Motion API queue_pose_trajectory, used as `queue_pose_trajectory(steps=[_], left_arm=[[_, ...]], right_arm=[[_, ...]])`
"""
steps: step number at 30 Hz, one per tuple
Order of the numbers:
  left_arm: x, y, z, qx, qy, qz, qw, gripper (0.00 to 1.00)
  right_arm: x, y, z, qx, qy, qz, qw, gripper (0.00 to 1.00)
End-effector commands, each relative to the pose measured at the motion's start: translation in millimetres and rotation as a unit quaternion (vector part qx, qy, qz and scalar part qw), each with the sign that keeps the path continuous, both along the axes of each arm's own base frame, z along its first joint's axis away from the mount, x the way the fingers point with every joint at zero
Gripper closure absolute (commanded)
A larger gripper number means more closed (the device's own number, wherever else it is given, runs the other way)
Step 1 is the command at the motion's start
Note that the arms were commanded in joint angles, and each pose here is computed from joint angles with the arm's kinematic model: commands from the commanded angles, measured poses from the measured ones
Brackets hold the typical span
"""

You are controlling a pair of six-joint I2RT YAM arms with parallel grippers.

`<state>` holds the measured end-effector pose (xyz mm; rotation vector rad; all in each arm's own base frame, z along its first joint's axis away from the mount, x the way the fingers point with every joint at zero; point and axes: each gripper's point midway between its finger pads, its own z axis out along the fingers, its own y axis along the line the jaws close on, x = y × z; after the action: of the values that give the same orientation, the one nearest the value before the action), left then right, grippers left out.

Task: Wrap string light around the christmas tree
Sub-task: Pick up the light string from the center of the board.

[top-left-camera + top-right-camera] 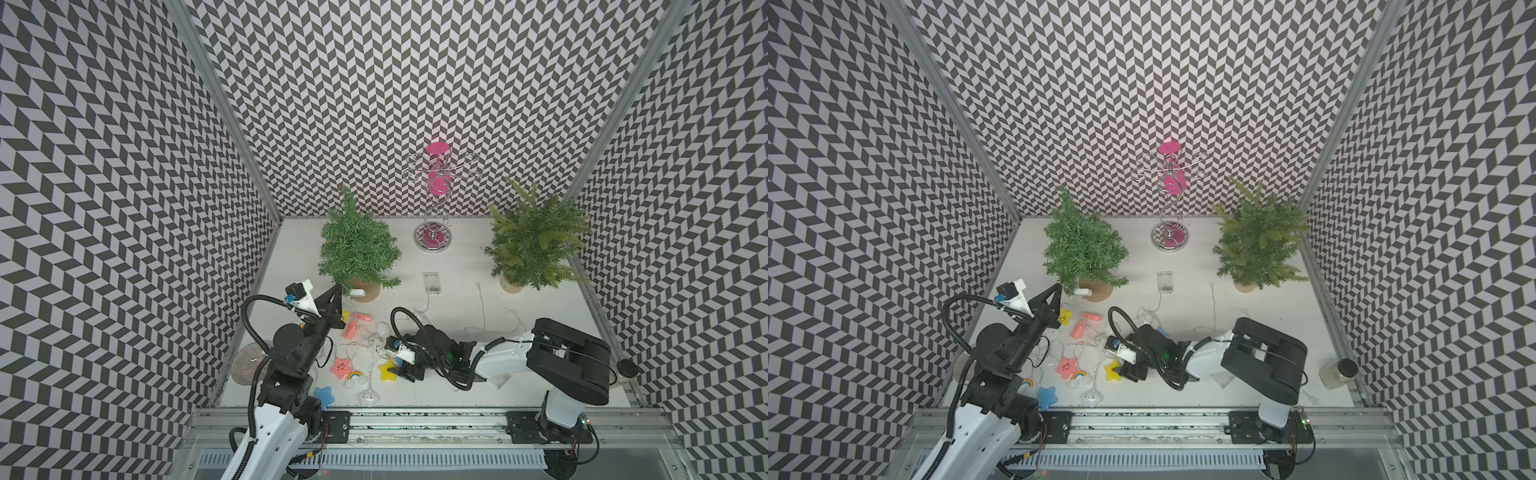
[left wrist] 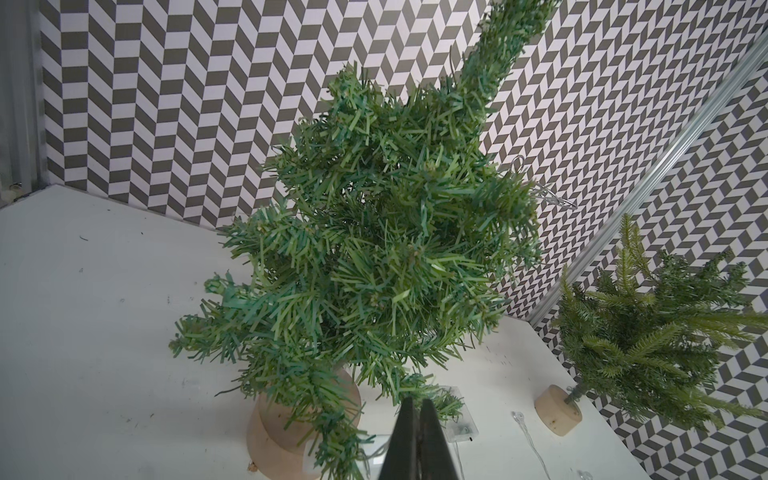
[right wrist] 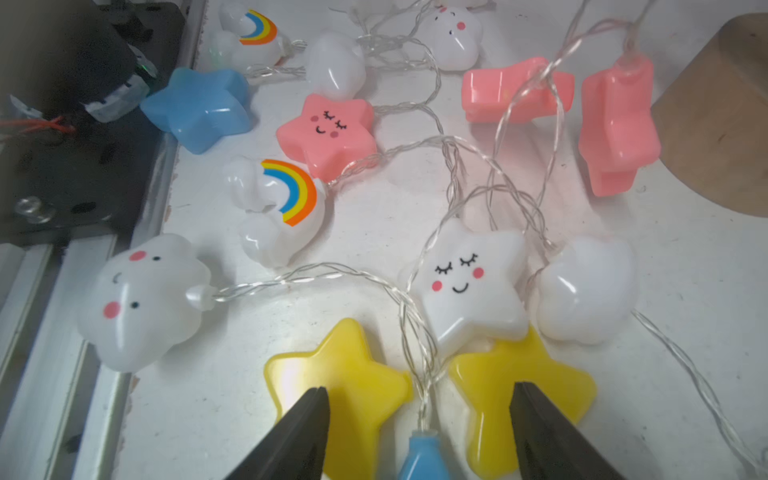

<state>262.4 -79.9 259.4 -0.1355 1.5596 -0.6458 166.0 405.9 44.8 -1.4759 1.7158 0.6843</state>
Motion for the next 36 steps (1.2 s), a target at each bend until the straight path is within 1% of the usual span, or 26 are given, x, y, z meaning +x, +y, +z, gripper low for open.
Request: queue_pose_trajectory(steps=[1, 3, 5, 9, 10, 12, 13, 14, 15, 18, 21, 29, 32, 33, 36], left_arm=[[-0.1, 4.0, 9.5, -0.012, -0.016, 0.009, 1.000, 1.00], [1.0, 5.6, 9.5, -0.012, -0.016, 0.014, 1.000, 1.00], [2.4, 5.8, 10.0, -0.011, -0.014, 0.016, 1.000, 1.00], [3.6, 3.6, 8.4, -0.008, -0.011, 0.010, 1.000, 1.00], [3.8, 4.0, 7.8, -0.009, -0.010, 0.011, 1.000, 1.00], [3.6, 4.1, 6.6, -0.010, -0.010, 0.011, 1.000, 1.00], [3.4, 3.9, 6.9, -0.011, -0.011, 0.010, 1.000, 1.00], [3.6, 3.7, 7.0, -0.011, -0.011, 0.010, 1.000, 1.00], [3.6, 3.5, 7.3, -0.011, -0.011, 0.009, 1.000, 1.00], [3.8, 4.1, 8.6, -0.012, -0.012, 0.011, 1.000, 1.00], [3.0, 4.3, 14.1, -0.014, -0.018, 0.010, 1.000, 1.00], [-2.6, 0.3, 60.3, -0.020, -0.063, -0.005, 0.998, 1.00], [-5.3, -1.5, 80.2, -0.022, -0.082, -0.012, 0.996, 1.00], [0.5, -4.2, 79.3, -0.019, -0.075, -0.015, 0.997, 1.00], [1.9, -9.7, 92.6, -0.016, -0.084, -0.029, 0.996, 1.00]], right_arm=[[5.5, 27.6, 22.9, 0.037, -0.036, 0.009, 0.999, 0.34], [6.7, 34.9, 15.9, 0.024, -0.042, 0.006, 0.999, 0.39], [12.0, 37.8, 5.7, 0.011, -0.043, -0.005, 0.999, 0.46], [17.2, 36.8, -13.6, -0.019, -0.035, -0.018, 0.999, 0.70], [16.7, 36.3, -12.0, -0.014, -0.036, -0.017, 0.999, 0.74], [17.6, 35.4, -5.6, 0.000, -0.041, -0.021, 0.999, 0.80], [19.6, 34.9, -1.7, 0.005, -0.046, -0.026, 0.999, 0.85], [21.4, 35.1, 1.8, 0.009, -0.049, -0.028, 0.998, 0.91], [23.0, 36.4, 6.8, 0.016, -0.052, -0.028, 0.998, 1.00], [24.0, 44.0, 29.4, 0.042, -0.059, -0.018, 0.997, 1.00], [25.9, 51.0, 65.8, 0.066, -0.075, -0.007, 0.995, 1.00], [38.8, 48.8, 163.2, 0.133, -0.137, -0.010, 0.982, 1.00], [44.9, 52.7, 187.6, 0.140, -0.154, -0.009, 0.978, 1.00], [46.5, 54.8, 196.3, 0.142, -0.161, -0.007, 0.977, 1.00], [51.5, 57.5, 215.7, 0.147, -0.179, -0.004, 0.973, 1.00]])
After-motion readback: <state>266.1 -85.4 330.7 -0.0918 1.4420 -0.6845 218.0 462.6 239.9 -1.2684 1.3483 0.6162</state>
